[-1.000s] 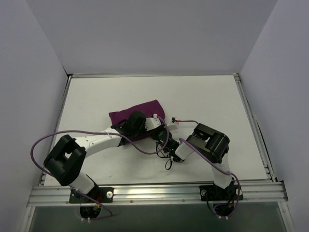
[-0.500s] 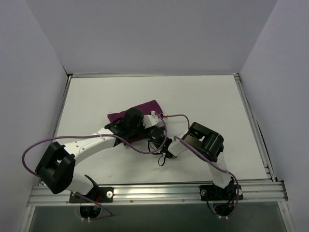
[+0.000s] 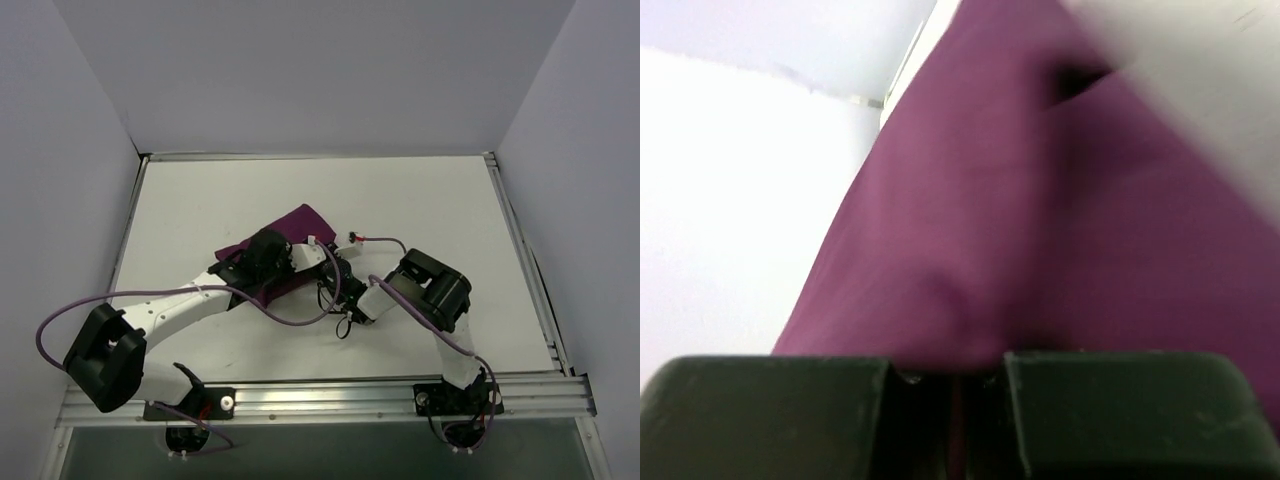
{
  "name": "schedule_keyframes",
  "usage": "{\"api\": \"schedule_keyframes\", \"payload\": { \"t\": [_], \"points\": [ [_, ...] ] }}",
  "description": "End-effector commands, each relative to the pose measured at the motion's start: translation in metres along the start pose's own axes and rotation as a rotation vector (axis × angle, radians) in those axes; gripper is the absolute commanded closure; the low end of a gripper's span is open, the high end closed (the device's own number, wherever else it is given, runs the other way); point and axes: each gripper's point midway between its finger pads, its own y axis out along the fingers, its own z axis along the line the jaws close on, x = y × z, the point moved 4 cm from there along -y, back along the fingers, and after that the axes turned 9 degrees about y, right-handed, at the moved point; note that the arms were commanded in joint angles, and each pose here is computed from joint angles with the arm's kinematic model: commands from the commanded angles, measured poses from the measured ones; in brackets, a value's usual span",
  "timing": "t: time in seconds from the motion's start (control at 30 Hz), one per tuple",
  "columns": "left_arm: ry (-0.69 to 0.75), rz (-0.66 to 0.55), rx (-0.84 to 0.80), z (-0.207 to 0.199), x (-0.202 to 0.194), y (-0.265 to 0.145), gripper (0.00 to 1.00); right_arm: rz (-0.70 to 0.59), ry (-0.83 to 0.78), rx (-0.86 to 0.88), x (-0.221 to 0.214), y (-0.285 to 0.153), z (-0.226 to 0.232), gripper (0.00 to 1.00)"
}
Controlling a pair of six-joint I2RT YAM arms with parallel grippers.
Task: Prepare the surgical pack
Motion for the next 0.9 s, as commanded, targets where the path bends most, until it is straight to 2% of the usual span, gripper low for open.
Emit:
{"api": "schedule_keyframes", "payload": {
  "t": [0.0,0.17,0.43,0.53,0.57,0.67,0.73,0.87],
  "points": [
    [-0.006,-0.088,0.024,0.009,0.011,-0.012,0.98,-0.229,0.036,-0.057,0.066,0.002,-0.017,1.0],
    [-0.003,-0.076,0.004,0.003,0.007,-0.004,0.97,-0.188,0.035,-0.035,0.065,-0.002,-0.02,1.0],
    [0.02,-0.037,-0.076,-0.014,0.001,0.009,0.82,-0.064,0.033,0.044,0.046,-0.012,0.012,1.0],
    [0.013,-0.028,-0.061,-0.012,0.0,0.009,0.8,0.004,0.06,0.069,0.042,-0.022,0.031,0.92],
    [-0.002,-0.029,-0.046,-0.009,0.001,0.008,0.8,0.016,0.066,0.063,0.042,-0.027,0.034,0.86],
    [-0.012,-0.033,-0.011,-0.002,0.002,0.004,0.8,0.067,0.045,0.0,0.044,-0.05,0.037,0.78],
    [-0.002,-0.029,-0.016,-0.002,0.002,0.003,0.79,0.097,0.0,-0.07,0.049,-0.067,0.033,0.74],
    [0.048,-0.03,-0.084,-0.014,-0.001,0.002,0.72,0.146,-0.15,-0.183,0.062,-0.095,0.025,0.63]
  ]
}}
